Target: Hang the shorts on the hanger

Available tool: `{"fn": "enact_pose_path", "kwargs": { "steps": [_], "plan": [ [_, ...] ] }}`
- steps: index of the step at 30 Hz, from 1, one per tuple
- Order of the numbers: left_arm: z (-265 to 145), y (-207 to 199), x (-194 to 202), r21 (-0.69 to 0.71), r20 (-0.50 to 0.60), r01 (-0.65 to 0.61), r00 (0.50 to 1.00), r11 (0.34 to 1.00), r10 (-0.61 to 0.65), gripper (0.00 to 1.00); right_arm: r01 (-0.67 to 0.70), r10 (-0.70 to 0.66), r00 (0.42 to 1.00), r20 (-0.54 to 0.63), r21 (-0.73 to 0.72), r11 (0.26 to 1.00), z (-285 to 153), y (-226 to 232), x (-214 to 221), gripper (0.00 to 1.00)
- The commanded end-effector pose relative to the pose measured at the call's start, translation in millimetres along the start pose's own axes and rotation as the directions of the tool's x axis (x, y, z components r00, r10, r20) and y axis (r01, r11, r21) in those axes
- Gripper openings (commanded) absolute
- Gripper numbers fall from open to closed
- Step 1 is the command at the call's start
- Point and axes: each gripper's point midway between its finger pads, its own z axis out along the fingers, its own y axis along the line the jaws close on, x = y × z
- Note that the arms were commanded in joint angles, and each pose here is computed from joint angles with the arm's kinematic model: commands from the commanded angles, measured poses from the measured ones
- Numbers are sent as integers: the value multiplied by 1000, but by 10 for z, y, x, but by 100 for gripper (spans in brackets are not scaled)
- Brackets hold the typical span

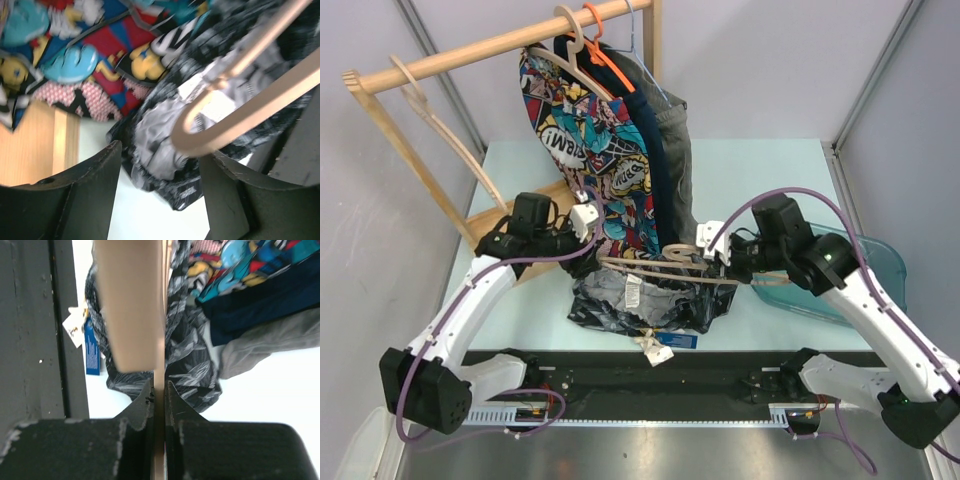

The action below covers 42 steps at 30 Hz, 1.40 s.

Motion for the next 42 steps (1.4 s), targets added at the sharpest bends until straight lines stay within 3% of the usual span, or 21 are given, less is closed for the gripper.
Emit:
{"fn": "enact_pose_path", "kwargs": {
  "steps": [1, 6, 13, 16, 17, 18, 20, 22, 29, 36, 42],
  "plan": [
    [13, 256, 133, -132, -52, 13, 998, 991, -20, 66, -30, 28, 999, -39, -49, 998, 85, 10, 39, 0],
    [92, 442, 493, -207, -198, -22, 980, 978, -20, 68, -36, 31, 998, -57, -86, 996, 211, 39, 65, 0],
    [280, 389, 687, -165, -261, -24, 965, 986, -20, 62, -69, 56, 991, -122, -101, 993, 356, 58, 162, 0],
    [292, 358, 713, -142, -281, -15, 959, 990, -26, 46, -59, 48, 989, -140, -71, 996, 432, -2, 159, 0],
    [284, 331, 721, -128, -293, -10, 956, 992, -29, 37, -72, 63, 986, -152, -56, 996, 450, -15, 173, 0],
    [257, 344, 642, -134, -279, -10, 960, 991, -28, 22, -65, 57, 987, -147, -52, 997, 478, -14, 141, 0],
    [181, 301, 470, -126, -239, -14, 971, 992, -17, 7, -76, 71, 986, -151, -30, 997, 526, -40, 117, 0],
    [115, 282, 344, -130, -208, -15, 978, 991, -12, 0, -82, 78, 986, -146, -22, 996, 585, -27, 72, 0],
    [-133, 197, 49, -134, -178, 7, 984, 991, -31, 0, -88, 91, 993, -72, 42, 995, 855, -182, -163, 0],
    [-227, 215, 37, -172, -198, 30, 978, 985, -64, 0, -106, 108, 994, -19, 91, 990, 1175, -262, -355, 0],
    [-287, 170, 51, -188, -194, 65, 976, 980, -102, 0, -134, 139, 990, -23, 136, 982, 1024, -317, -325, 0]
  ]
}}
